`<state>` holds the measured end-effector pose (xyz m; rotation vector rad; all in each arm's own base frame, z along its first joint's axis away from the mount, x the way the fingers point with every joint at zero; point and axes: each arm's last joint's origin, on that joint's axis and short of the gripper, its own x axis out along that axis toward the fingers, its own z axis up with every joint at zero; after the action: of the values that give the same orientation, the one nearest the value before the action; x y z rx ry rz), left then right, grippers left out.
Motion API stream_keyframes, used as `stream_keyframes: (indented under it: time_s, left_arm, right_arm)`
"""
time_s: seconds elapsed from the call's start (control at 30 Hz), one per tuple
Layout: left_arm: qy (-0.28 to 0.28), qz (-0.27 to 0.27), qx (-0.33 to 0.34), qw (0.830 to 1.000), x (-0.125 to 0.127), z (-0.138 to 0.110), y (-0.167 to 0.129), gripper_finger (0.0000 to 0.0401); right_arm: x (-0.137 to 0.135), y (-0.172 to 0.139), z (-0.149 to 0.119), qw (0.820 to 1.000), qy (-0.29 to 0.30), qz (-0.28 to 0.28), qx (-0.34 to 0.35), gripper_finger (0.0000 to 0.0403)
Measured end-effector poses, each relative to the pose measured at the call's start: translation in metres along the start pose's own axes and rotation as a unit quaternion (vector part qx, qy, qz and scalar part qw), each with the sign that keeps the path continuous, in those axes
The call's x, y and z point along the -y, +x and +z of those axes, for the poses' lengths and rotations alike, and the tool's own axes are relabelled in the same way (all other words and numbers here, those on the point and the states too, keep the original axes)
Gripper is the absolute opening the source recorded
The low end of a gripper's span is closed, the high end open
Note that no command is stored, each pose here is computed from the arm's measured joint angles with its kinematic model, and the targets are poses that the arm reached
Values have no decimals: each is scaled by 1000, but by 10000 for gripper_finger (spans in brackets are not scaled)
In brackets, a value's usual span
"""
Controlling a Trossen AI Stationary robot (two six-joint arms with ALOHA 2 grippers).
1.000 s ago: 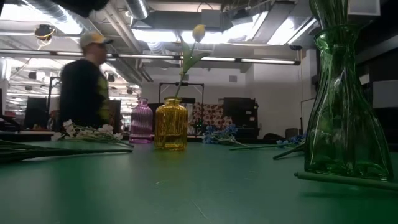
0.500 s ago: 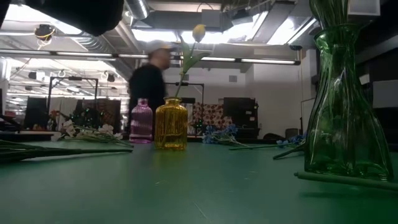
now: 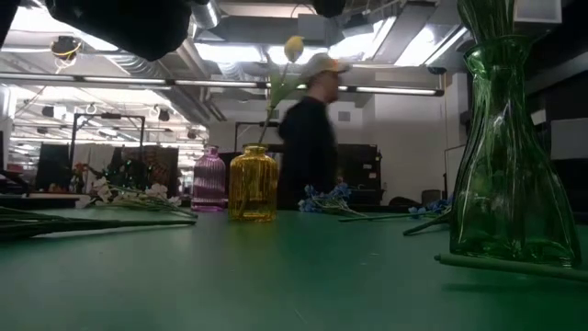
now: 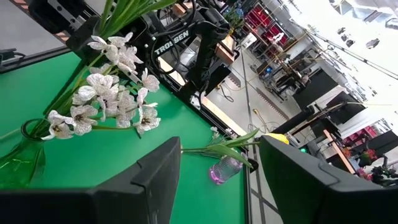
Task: Sort flowers into vase by color
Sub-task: Put the right white flowers into the green vase
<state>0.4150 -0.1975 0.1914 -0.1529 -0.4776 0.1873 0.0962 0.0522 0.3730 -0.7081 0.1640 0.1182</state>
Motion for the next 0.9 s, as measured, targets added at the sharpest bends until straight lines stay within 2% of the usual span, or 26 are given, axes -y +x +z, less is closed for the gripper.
stream_keyframes:
  time_s: [0.53,0.9]
  left_arm:
    - [-22,4,-31,999,-4,-8,3,6]
    - [-8,15,-56,998,-4,-13,2,6]
  right_arm:
    - [0,0,0,1000,0,0,0,218]
    - [0,0,0,1000,0,0,0,218]
